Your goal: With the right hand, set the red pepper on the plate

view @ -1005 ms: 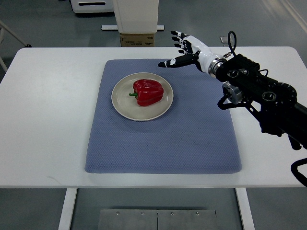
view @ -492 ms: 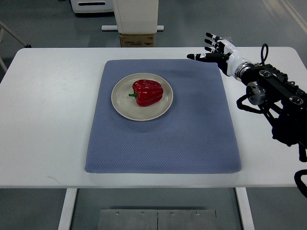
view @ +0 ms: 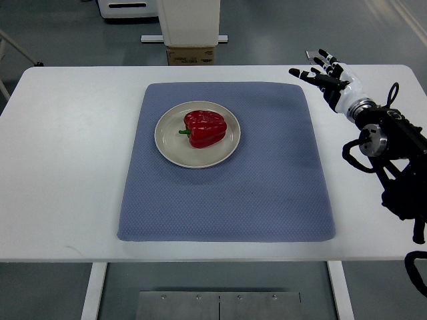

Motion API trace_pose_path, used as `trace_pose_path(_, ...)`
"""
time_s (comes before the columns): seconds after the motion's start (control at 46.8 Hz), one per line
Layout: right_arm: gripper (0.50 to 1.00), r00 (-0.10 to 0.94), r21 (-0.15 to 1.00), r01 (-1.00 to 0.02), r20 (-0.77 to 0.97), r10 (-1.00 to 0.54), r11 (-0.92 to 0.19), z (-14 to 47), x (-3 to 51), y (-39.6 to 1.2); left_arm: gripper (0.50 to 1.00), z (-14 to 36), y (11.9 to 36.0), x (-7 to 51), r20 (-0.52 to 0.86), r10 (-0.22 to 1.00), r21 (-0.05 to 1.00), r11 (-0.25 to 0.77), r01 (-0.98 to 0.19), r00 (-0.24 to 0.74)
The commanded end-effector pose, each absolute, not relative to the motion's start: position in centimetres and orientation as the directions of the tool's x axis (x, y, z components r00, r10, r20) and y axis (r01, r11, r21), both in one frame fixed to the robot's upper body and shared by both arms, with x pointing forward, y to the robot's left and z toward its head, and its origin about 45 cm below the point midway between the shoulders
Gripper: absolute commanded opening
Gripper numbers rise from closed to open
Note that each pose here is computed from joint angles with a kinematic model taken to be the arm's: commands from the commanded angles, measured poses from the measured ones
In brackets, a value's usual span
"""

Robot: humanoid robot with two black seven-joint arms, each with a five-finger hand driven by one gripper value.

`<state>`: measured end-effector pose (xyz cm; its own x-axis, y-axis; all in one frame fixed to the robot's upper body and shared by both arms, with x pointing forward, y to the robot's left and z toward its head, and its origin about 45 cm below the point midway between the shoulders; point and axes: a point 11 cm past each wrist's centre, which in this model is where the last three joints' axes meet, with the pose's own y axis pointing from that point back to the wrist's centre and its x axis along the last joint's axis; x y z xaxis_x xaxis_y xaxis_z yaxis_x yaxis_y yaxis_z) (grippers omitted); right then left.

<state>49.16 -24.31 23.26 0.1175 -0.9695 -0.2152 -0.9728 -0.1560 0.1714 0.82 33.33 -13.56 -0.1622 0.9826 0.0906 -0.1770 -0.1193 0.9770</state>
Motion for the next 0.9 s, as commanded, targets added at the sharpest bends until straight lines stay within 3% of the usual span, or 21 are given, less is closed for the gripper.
trace_pose_path(0.0, 1.0, 0.1, 0.153, -0.978, -0.237, -0.966, -0.139, 23.4, 49.2, -24.7, 1.0, -13.6, 33.3, 0.8, 0.091, 0.983, 0.977, -0.119, -0.177, -0.162)
trace_pose_path(0.47, 1.0, 0.047, 0.164, -0.98, -0.375, -0.926, -0.116, 21.6, 48.3, -24.4, 1.0, -13.6, 33.3, 0.8, 0.091, 0.983, 0.977, -0.119, -0.177, -0.162)
trace_pose_path(0.877, 1.0, 0.045, 0.178, -0.976, -0.397, -0.917, -0.125, 20.5, 47.5, -23.8, 1.0, -13.6, 33.3, 0.8, 0.091, 0.983, 0.977, -0.119, -0.177, -0.162)
